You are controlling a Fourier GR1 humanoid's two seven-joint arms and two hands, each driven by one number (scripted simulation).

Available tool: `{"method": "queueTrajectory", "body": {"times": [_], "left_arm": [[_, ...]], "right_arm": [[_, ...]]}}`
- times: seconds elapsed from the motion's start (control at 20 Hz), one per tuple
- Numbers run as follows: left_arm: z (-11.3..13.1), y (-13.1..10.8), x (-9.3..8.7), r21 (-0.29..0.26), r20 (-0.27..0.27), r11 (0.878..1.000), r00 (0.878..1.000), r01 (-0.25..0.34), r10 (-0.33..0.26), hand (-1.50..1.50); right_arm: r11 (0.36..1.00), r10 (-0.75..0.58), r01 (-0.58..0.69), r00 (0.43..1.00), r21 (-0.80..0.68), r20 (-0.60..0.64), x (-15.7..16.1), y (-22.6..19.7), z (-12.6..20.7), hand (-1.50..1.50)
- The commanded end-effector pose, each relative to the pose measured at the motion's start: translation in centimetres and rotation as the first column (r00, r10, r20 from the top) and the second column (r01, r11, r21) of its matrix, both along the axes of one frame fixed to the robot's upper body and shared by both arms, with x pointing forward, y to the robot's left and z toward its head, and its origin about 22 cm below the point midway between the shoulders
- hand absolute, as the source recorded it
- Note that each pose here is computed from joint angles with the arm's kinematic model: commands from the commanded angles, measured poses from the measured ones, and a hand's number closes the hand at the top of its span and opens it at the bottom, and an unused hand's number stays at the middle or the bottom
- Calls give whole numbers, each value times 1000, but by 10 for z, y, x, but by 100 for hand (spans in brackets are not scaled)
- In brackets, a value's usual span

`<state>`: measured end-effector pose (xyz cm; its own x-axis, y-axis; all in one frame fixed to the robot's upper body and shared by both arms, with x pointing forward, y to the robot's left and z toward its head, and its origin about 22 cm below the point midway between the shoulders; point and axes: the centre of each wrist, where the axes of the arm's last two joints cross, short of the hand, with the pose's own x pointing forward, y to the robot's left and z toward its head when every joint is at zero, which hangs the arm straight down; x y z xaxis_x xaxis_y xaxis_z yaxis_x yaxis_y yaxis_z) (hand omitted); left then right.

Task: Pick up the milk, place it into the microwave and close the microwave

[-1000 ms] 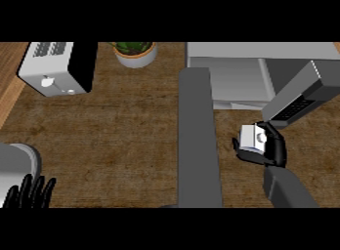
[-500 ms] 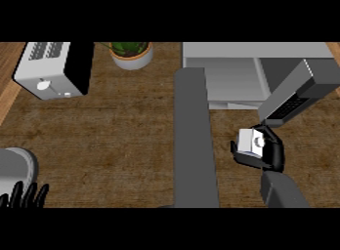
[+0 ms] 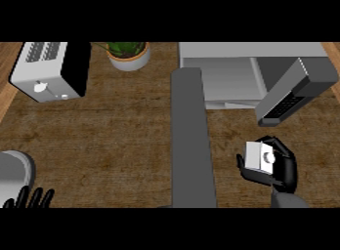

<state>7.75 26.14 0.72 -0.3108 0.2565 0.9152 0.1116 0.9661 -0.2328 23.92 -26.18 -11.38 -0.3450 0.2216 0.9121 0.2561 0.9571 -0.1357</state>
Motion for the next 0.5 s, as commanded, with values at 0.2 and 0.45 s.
{"method": "queueTrajectory", "body": {"times": [0.2, 0.45], "left_arm": [[-5, -11, 8, 0, -4, 999, 999, -54, 54, -150], [3, 13, -4, -11, 1, 999, 999, -49, 49, -150]], "right_arm": [[979, 134, -139, 990, 147, 39, -41, 24, 42, 150], [949, 175, -193, 980, 251, 92, -27, 36, 81, 150]]}}
